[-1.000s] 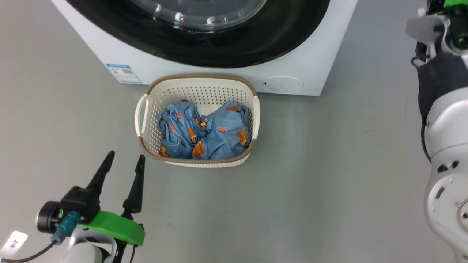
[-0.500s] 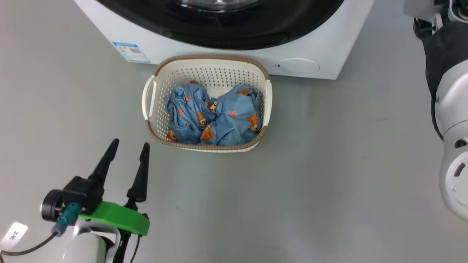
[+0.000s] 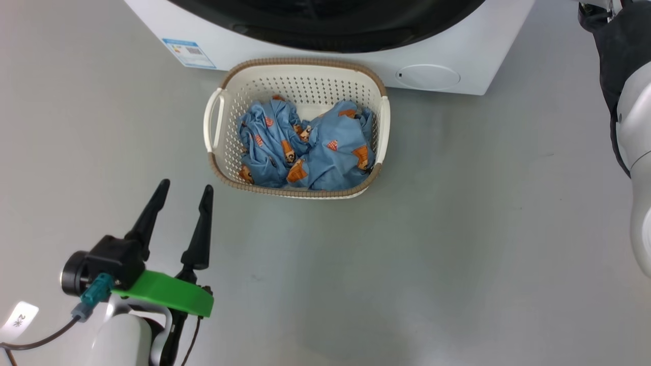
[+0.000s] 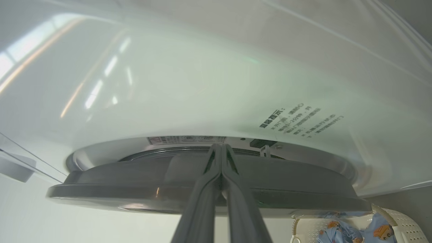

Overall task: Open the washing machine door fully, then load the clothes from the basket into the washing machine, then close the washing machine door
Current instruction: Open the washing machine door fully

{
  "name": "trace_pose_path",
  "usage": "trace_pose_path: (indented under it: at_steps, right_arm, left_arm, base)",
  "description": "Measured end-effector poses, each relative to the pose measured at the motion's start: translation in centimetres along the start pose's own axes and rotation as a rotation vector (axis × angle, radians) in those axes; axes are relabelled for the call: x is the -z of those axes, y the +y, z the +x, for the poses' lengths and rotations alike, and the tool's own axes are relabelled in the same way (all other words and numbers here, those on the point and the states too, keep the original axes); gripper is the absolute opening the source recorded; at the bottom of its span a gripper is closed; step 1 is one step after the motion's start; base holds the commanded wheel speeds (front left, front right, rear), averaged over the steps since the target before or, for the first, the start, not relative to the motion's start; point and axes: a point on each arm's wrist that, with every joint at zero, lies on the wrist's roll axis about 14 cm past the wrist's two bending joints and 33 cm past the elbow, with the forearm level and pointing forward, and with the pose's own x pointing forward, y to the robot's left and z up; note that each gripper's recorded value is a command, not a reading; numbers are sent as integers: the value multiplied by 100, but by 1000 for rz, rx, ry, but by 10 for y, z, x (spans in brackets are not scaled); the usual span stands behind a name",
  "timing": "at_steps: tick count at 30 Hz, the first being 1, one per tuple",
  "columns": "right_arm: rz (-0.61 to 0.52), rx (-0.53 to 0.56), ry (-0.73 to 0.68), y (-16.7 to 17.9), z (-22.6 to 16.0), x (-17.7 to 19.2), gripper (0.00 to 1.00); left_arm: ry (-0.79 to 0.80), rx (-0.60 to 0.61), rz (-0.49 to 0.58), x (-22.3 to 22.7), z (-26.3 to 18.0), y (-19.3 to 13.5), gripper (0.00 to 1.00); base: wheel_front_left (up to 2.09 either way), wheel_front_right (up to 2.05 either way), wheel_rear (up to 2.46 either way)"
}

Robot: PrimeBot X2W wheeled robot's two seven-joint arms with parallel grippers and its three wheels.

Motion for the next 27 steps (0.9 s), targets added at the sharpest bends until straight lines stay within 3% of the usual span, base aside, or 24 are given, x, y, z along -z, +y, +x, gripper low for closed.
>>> trace_pose_path:
  at_steps: [27]
  right_arm:
    - [-40, 12, 66, -2, 29, 16, 0]
  left_arm:
    - [15, -22, -11, 7, 8, 4, 100]
  base:
    - [0, 0, 0]
